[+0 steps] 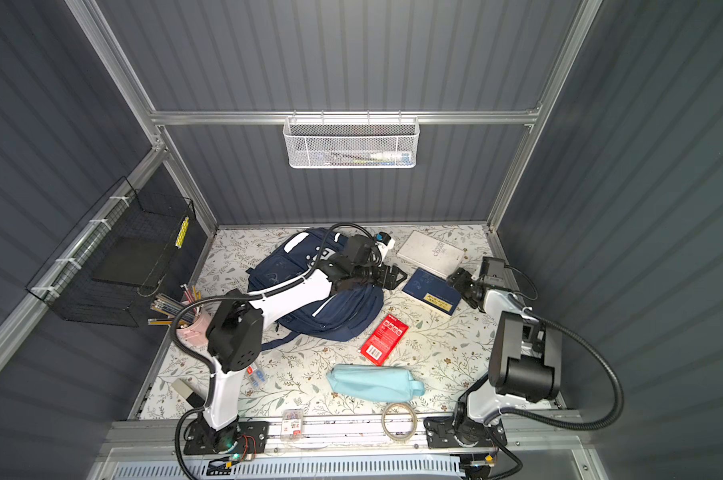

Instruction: Pack the student bag

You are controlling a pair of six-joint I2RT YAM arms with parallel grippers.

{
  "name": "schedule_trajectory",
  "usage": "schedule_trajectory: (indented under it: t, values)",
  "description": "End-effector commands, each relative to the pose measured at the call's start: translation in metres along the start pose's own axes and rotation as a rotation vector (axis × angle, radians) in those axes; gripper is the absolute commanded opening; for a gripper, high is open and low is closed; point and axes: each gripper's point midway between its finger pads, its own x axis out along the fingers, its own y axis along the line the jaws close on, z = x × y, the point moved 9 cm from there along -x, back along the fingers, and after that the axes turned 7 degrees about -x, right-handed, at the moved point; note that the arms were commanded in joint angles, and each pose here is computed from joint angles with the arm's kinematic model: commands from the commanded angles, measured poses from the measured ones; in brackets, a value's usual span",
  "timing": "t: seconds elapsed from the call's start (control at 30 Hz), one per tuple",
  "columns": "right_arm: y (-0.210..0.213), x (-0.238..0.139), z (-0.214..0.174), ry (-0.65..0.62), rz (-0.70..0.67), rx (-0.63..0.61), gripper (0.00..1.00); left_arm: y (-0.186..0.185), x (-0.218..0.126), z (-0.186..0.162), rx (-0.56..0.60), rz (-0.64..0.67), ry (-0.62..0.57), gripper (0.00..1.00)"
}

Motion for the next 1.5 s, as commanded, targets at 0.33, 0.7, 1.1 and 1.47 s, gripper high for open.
schedule_trajectory:
  t: [0.33,0.7,1.1,1.47]
  values:
    - [-0.009,0.041,0.017,0.215,0.010,-0.023,0.77,0.025,0.094,-0.031,-0.069,-0.036,0.104,0.84]
    - [-0.013,0.047,-0.010,0.398,0.007,0.037,0.73,0.015,0.096,-0.043,-0.116,-0.072,0.105,0.82]
    - [-0.007,-0.013,-0.074,0.402,-0.010,0.037,0.72,0.003,0.103,-0.021,-0.101,-0.093,0.078,0.84]
    - [-0.015,-0.009,-0.077,0.429,-0.049,0.026,0.71,0.002,0.042,-0.053,-0.251,0.086,0.113,0.79]
